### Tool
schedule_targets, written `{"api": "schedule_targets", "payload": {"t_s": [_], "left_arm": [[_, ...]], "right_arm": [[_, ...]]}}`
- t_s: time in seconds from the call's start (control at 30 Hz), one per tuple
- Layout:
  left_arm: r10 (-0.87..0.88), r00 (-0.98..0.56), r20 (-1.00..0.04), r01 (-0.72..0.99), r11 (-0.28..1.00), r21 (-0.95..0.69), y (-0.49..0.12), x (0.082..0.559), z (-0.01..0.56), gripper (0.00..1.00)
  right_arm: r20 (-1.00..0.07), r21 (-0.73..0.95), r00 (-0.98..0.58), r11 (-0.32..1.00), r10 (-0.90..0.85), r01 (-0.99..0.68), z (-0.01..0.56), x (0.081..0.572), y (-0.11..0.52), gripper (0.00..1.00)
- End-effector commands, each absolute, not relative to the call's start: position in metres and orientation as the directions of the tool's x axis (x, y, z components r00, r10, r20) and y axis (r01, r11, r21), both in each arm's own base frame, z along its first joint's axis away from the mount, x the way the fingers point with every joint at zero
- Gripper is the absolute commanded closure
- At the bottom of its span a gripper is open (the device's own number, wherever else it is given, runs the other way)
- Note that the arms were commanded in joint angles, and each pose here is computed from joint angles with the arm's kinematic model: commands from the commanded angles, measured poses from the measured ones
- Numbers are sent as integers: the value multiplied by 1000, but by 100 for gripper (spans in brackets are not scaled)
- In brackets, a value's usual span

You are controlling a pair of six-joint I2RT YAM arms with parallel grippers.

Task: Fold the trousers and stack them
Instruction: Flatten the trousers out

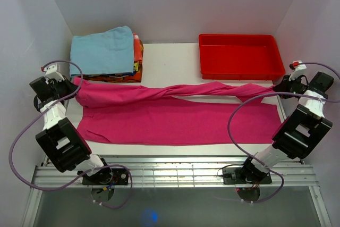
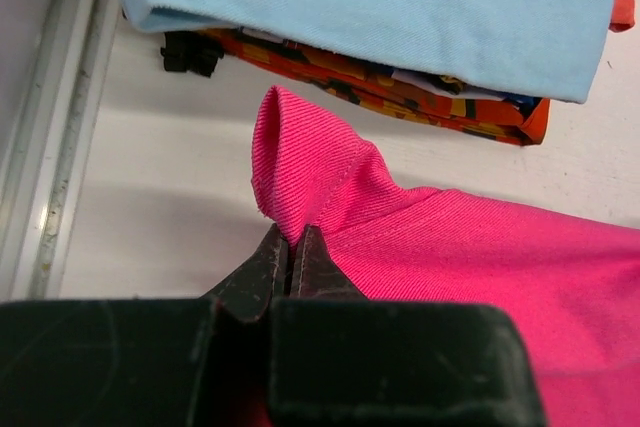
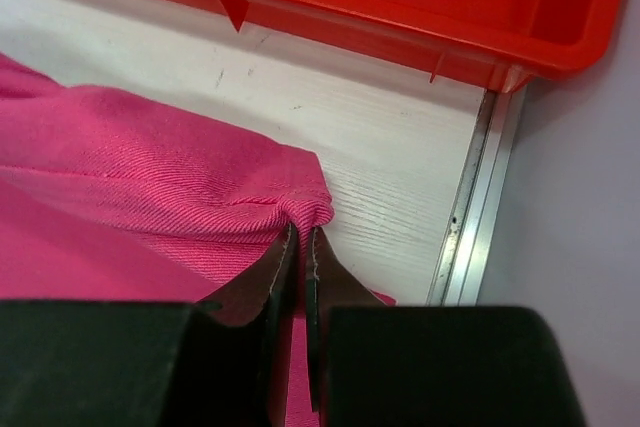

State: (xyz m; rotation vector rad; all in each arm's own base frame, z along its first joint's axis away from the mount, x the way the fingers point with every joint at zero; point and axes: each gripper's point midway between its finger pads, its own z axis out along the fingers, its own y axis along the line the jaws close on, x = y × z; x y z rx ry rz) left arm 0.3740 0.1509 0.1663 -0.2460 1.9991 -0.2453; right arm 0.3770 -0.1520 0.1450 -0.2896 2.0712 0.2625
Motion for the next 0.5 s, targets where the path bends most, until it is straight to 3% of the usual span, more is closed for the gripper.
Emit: {"api": "schedule_targets", "payload": {"t_s": [0.0, 0.03, 0.1, 0.2, 0.23, 0.3, 0.4, 0.43, 0.47], "left_arm": [[-292, -383, -876, -108, 956, -271, 180, 386, 174, 100], [-296, -391, -871, -95, 955, -281, 179, 389, 175, 100], [-313, -424, -850, -105, 949, -297, 179, 387, 165, 100], [-283, -461, -841, -112, 959, -261, 184, 384, 151, 100], [-273, -471, -839, -126, 962, -242, 188, 383, 146, 100], [-237, -484, -842, -116, 971, -207, 191, 379, 141, 100], [-204, -488, -849, -86, 979, -186, 189, 374, 137, 100], [-197, -489, -850, -70, 980, -187, 187, 374, 136, 100], [-194, -494, -848, -62, 980, -188, 186, 374, 134, 100]], "right_arm": [[-871, -229, -338, 904, -356, -360, 159, 380, -174, 92], [-849, -259, -342, 882, -403, -394, 155, 378, -171, 81], [-804, -277, -364, 838, -470, -470, 139, 368, -166, 71], [-727, -305, -364, 748, -583, -590, 119, 331, -164, 72], [-715, -241, -395, 735, -576, -634, 101, 306, -151, 73], [-610, -343, -318, 604, -725, -719, 91, 276, -158, 71], [-527, -404, -296, 542, -796, -737, 83, 250, -166, 56], [-535, -409, -312, 564, -785, -717, 88, 251, -170, 48], [-550, -418, -331, 596, -767, -686, 105, 262, -182, 34]]}}
